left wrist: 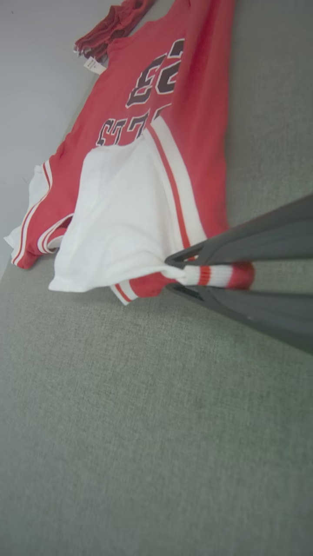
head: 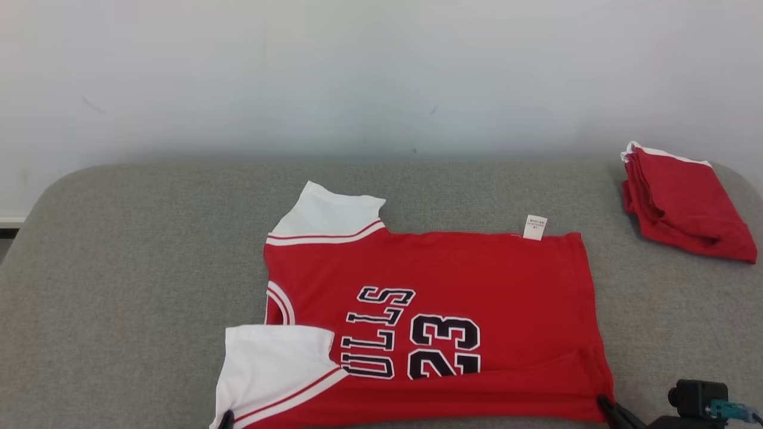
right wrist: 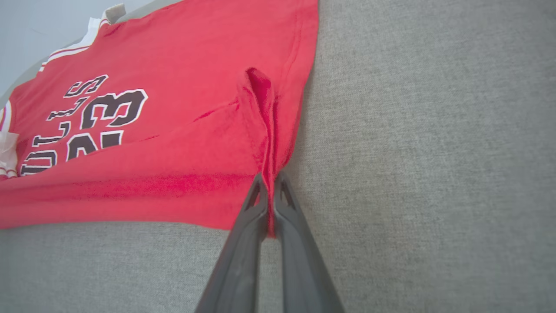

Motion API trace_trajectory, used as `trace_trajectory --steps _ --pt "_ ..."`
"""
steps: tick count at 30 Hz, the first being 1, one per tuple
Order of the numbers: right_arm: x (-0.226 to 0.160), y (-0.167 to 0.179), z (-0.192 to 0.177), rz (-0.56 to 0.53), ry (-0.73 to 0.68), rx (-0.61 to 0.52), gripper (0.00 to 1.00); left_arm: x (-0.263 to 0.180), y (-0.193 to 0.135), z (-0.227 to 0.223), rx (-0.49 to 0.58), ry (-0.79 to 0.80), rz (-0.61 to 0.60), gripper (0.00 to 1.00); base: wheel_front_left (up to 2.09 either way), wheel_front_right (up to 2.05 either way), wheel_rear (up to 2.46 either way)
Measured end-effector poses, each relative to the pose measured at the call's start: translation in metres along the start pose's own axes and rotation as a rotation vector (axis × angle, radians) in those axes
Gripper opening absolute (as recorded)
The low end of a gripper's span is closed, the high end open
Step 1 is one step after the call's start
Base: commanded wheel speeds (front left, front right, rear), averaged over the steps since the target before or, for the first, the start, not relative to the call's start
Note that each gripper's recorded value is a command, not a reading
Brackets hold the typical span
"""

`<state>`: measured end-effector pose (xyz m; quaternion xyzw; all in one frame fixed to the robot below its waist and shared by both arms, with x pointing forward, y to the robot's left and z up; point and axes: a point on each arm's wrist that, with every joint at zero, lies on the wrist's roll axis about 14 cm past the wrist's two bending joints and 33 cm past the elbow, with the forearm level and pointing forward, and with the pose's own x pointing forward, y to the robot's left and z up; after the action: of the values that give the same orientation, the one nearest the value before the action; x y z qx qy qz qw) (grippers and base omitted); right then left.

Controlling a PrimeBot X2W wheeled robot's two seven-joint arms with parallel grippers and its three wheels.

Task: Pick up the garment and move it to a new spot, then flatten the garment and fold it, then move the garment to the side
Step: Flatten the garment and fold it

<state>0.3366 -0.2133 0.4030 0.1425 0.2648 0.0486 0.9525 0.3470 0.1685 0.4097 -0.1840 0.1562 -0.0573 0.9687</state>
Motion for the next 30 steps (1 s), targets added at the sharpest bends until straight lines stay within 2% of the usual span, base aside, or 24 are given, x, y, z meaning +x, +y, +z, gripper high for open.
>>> trace_trajectory --steps 7,15,16,17,18,23,27,30 --pt "-0.026 -0.013 -0.019 -0.037 0.029 0.03 0.0 -0.032 -0.005 -0.017 -0.031 0.033 0.017 0.0 0.0 0.0 0.0" --pt "-0.032 -0.019 -0.032 -0.073 0.077 0.031 0.0 -0.039 -0.013 -0.029 -0.044 0.068 0.025 0.0 0.0 0.0 0.0" --pt "-0.032 -0.019 -0.033 -0.075 0.08 0.031 0.03 -0.039 -0.013 -0.03 -0.045 0.068 0.027 0.37 0.0 0.0 0.0" --pt "-0.032 -0.018 -0.033 -0.075 0.076 0.024 0.44 -0.039 -0.013 -0.031 -0.046 0.071 0.029 0.98 0.0 0.0 0.0" --pt "-0.031 -0.017 -0.031 -0.071 0.067 0.017 1.0 -0.038 -0.014 -0.031 -0.045 0.068 0.029 1.0 0.0 0.0 0.0" --pt "-0.028 -0.012 -0.007 -0.062 -0.047 -0.032 1.0 -0.033 -0.011 -0.016 0.007 0.005 0.036 1.0 0.0 0.0 0.0" --pt "-0.026 0.001 0.03 -0.028 -0.214 -0.07 1.0 -0.027 -0.007 0.014 0.059 -0.096 0.058 1.0 0.0 0.0 0.0" --pt "-0.025 0.008 0.044 -0.012 -0.291 -0.102 1.0 -0.025 -0.009 0.043 0.108 -0.198 0.063 1.0 0.0 0.0 0.0"
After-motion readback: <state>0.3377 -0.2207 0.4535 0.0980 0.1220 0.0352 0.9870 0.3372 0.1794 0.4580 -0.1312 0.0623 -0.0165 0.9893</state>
